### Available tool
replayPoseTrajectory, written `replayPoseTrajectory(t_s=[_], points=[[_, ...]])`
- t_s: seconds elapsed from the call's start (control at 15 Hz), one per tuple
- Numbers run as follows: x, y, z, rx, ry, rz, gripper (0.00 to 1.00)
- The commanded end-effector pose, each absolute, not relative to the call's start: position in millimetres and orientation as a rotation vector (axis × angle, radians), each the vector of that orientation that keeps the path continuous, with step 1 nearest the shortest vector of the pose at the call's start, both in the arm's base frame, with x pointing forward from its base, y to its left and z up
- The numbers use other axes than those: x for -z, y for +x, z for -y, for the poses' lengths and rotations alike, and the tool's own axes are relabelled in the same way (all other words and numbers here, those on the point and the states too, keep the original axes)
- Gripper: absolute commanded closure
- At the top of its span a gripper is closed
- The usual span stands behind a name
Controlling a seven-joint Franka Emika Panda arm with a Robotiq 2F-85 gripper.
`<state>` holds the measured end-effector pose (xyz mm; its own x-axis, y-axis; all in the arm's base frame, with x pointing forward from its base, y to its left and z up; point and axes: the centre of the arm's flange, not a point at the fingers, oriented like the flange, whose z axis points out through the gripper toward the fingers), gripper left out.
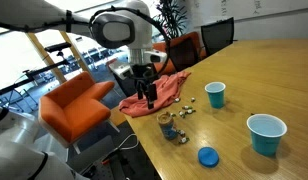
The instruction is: Put three of the sweets on the table in the cup on the left
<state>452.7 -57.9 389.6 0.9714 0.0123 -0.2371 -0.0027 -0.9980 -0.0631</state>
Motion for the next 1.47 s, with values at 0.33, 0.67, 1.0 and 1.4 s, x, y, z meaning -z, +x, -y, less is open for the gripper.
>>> replayPoseTrajectory(t_s=[0.33, 0.67, 1.0, 1.4], points=[[-385, 462, 52, -0.351, -3.07, -0.044, 0.0], [-362, 521, 22, -0.068, -3.055, -0.345, 0.0], [-328, 589, 2, 0.18, -3.007, -0.595, 0.0], [-261, 634, -20, 0.262, -3.065, -0.7, 0.0]])
